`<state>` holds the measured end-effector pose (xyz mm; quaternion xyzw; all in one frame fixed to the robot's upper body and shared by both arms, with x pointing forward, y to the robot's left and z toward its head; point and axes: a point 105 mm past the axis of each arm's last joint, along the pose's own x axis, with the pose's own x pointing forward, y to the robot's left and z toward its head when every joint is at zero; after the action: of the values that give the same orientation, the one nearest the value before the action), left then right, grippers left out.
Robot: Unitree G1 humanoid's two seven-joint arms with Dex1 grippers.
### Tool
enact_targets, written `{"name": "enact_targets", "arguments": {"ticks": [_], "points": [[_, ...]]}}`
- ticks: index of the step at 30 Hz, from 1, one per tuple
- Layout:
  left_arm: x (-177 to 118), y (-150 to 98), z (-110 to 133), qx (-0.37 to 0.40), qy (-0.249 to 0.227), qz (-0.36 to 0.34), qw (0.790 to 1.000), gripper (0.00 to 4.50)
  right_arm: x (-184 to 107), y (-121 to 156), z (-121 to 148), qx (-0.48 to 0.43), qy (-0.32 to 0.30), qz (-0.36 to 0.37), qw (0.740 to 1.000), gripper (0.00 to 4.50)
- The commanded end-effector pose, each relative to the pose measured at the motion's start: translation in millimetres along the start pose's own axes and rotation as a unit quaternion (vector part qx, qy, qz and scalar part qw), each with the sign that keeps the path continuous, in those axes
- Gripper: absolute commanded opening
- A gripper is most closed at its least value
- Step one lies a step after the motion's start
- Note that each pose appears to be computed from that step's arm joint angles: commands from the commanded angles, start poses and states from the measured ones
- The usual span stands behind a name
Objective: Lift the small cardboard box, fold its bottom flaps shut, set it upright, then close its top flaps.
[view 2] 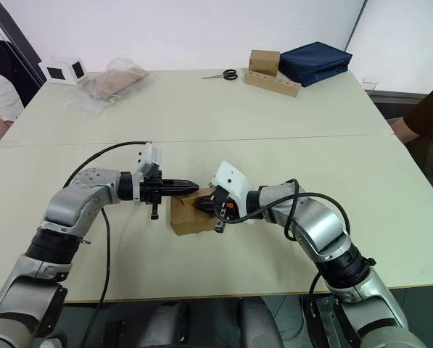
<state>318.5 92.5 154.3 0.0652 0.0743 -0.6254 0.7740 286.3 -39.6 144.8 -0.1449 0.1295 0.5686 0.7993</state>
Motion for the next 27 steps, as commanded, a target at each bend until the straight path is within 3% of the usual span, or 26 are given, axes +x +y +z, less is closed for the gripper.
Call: {"name": "enact_targets", "arguments": {"ticks": [1,7,13,16,22,27], "points": [[0.7,-4.8,6.6,0.018,0.0,-0.013,1.0,0.05,-0.1,-4.1,2.1,-0.005,-0.001,-0.012,1.0,0.0],[-0.2,-5.6,2.4,0.024,0.012,-0.014,1.0,0.05,-4.7,-3.0,9.2,0.001,-0.015,-0.003,1.0,0.0],[0.0,-5.5,-6.3,0.032,0.026,-0.008,0.999,0.05,-27.1,7.0,36.8,0.013,-0.062,0.038,0.997,0.0],[1.8,-5.8,-10.0,0.036,0.029,-0.003,0.999,0.05,-32.2,1.8,44.7,0.019,-0.077,0.024,0.997,0.0],[0.7,-12.1,-11.6,0.037,0.031,-0.011,0.999,0.05,-28.0,-11.0,30.1,0.019,-0.049,-0.015,0.999,0.0],[-5.3,-12.6,-2.2,0.037,0.02,-0.002,0.999,0.05,-14.8,-8.1,21.2,0.025,-0.04,-0.003,0.999,0.0]]}}
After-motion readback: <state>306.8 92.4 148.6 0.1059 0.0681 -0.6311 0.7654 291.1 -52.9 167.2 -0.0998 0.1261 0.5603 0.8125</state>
